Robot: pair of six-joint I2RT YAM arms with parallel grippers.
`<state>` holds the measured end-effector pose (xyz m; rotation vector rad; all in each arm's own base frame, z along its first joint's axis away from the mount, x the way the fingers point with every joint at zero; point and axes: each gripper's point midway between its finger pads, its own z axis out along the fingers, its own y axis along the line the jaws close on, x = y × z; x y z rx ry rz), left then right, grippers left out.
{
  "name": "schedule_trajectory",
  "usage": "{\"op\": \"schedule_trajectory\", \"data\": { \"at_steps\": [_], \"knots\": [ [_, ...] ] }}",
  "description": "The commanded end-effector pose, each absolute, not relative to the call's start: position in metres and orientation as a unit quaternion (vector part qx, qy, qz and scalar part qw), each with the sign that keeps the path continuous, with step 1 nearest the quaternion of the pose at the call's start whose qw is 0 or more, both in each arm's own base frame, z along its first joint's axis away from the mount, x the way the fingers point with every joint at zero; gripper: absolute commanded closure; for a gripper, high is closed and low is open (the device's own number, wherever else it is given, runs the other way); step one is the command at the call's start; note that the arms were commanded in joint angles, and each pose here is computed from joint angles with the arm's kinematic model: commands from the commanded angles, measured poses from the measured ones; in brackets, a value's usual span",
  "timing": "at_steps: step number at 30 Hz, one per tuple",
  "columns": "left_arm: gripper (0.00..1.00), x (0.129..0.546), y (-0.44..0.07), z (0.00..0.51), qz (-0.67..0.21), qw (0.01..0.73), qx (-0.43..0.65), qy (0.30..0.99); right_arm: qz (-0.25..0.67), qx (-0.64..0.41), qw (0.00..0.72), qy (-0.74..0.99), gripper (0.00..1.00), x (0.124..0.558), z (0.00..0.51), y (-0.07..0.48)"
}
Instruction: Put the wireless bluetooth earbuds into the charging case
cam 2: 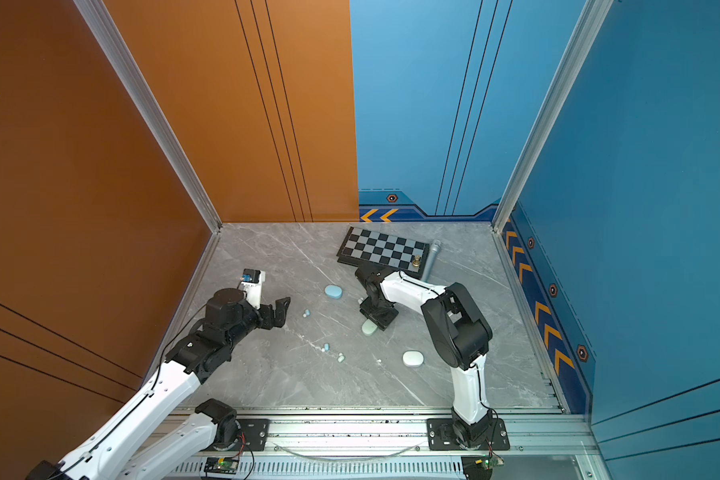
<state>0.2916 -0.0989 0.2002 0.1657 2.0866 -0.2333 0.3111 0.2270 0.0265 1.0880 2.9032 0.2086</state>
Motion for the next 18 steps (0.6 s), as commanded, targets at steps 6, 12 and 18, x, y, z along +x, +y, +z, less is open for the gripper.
{"op": "schedule_trajectory", "data": {
  "at_steps": [6, 12, 18],
  "knots": [
    [0.02, 0.285, -0.136, 0.218, -0.132, 0.510, 0.162, 0.834, 0.110, 0.275, 0.112, 0.948, 0.37, 0.334, 0.096, 0.197],
    [0.02, 0.284, -0.136, 0.218, -0.115, 0.517, 0.168, 0.832, 0.081, 0.209, 0.117, 0.968, 0.36, 0.316, 0.117, 0.186],
    [0.02, 0.282, -0.139, 0.219, -0.110, 0.519, 0.163, 0.832, 0.109, 0.192, 0.064, 0.973, 0.31, 0.305, 0.103, 0.217]
  ]
}}
